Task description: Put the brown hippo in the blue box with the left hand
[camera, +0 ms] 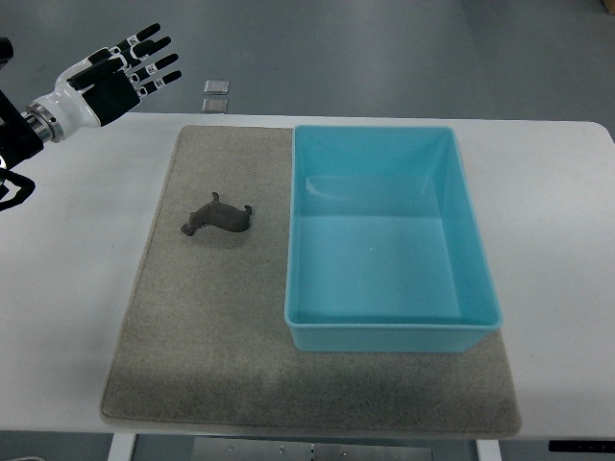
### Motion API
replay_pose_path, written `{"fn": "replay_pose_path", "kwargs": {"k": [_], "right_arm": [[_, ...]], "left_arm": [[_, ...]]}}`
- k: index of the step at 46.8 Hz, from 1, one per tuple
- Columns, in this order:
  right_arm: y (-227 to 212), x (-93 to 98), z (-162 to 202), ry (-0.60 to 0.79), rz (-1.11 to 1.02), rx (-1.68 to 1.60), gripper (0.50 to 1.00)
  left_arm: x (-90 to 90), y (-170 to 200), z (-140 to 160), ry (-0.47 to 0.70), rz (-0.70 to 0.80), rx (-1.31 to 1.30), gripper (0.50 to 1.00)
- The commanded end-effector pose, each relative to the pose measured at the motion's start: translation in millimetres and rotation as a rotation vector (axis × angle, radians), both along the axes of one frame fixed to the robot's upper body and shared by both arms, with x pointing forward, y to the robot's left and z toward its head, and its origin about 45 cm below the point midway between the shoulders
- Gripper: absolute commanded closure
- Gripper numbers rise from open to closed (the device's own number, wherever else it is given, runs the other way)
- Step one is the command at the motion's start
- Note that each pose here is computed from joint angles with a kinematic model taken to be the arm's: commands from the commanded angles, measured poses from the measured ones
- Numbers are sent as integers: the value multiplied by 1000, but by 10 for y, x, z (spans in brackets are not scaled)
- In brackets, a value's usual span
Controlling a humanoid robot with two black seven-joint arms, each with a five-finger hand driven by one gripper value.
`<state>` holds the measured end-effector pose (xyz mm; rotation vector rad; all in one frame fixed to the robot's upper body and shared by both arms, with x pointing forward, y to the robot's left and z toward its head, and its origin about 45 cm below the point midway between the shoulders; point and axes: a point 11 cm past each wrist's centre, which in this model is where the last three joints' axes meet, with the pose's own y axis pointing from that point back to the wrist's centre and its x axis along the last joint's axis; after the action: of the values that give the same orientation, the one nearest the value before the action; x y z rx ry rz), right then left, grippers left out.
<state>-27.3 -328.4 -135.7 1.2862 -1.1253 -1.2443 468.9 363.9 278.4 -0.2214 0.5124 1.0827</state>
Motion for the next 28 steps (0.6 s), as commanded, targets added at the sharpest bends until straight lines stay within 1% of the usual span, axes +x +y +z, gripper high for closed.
{"fn": "replay_pose_path", "kwargs": {"k": [1, 6, 13, 20, 28], "right_arm": [[0, -5, 0, 1, 0, 0, 564], [0, -5, 0, 1, 0, 0, 564], [0, -5, 0, 1, 0, 0, 564], [0, -5, 0, 1, 0, 0, 564], [0, -4, 0, 0, -2, 0, 564]], "left_arm": [[-7, -9, -31, -7, -30, 111, 500], [-7, -41, -43, -55, -71, 270, 500], [-9, -34, 38, -164, -89, 380, 500], [-54, -24, 83, -205, -153, 531, 500], [-108, 3, 246, -269, -219, 688, 500]]}}
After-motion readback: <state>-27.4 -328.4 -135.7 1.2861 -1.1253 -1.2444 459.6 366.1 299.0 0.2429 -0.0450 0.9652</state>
